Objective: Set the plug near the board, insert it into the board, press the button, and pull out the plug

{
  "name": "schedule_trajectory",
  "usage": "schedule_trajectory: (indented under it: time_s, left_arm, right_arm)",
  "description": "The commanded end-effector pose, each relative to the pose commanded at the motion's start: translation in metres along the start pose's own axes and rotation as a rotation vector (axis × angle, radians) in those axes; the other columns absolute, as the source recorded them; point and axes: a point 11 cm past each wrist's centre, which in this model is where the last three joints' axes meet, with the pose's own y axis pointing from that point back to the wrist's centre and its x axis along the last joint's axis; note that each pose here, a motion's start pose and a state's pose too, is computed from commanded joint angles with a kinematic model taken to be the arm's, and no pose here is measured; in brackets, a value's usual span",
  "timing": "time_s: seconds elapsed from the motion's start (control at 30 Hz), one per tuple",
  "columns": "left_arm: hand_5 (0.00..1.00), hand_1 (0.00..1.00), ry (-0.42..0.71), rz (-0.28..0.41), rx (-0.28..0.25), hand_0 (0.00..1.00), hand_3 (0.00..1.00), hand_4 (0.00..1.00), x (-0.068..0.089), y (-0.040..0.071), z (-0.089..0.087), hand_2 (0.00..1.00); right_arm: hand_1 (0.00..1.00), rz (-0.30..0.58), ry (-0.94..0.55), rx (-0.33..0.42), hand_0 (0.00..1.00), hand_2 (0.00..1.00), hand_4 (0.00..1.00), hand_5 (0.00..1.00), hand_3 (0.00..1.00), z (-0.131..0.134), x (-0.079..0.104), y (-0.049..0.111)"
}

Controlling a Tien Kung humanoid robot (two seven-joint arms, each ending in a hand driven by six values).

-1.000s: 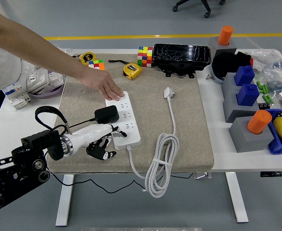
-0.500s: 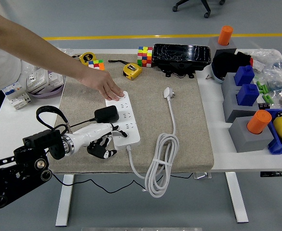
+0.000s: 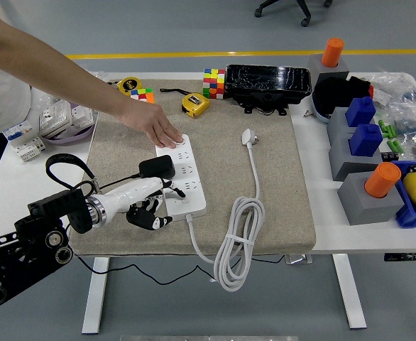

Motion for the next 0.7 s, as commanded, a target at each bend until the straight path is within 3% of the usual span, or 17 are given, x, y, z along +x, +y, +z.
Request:
schedule_trajectory:
  time_s: [0.1, 0.13, 0.3, 0.33, 0.5, 0.53, 0.7]
  left_arm:
    - [0.002, 0.061, 0.047, 0.055, -0.012, 0.122, 0.592, 0.636, 0.01, 0.002, -0.002, 0.152]
    - [0.002, 0.067, 0.06, 0.071, -0.015, 0.135, 0.604, 0.741, 0.013, 0.002, -0.003, 0.168]
    - [0.002, 0.067, 0.16, 0.212, -0.06, 0.135, 0.604, 0.741, 0.031, 0.005, -0.006, 0.168]
    - [0.115, 0.12, 0.175, 0.239, -0.069, 0.182, 0.572, 0.842, 0.033, 0.006, -0.006, 0.245]
    - [0.115, 0.12, 0.251, 0.356, -0.109, 0.182, 0.572, 0.842, 0.044, 0.008, -0.005, 0.245]
    - [0.148, 0.164, 0.255, 0.368, -0.111, 0.217, 0.565, 0.851, 0.045, 0.008, -0.005, 0.319]
    - [0.148, 0.164, 0.272, 0.405, -0.109, 0.217, 0.565, 0.851, 0.046, 0.008, -0.007, 0.319]
  right_arm:
    - [0.663, 0.001, -0.001, -0.002, 0.66, 0.66, 0.908, 0.505, 0.551, 0.001, 0.001, 0.0]
    - [0.663, 0.001, -0.002, -0.002, 0.659, 0.659, 0.908, 0.505, 0.551, 0.001, 0.0, 0.0]
    - [0.663, -0.001, -0.009, -0.004, 0.659, 0.659, 0.908, 0.505, 0.551, 0.003, -0.001, 0.0]
    - [0.663, -0.002, -0.01, -0.005, 0.661, 0.66, 0.908, 0.505, 0.552, 0.004, -0.002, 0.0]
    - [0.663, -0.002, -0.013, -0.008, 0.661, 0.66, 0.908, 0.505, 0.552, 0.006, -0.002, 0.0]
    - [0.663, -0.002, -0.013, -0.008, 0.658, 0.659, 0.908, 0.505, 0.551, 0.006, -0.002, 0.0]
    - [0.663, -0.005, -0.017, -0.009, 0.658, 0.659, 0.908, 0.505, 0.551, 0.007, -0.004, 0.0]
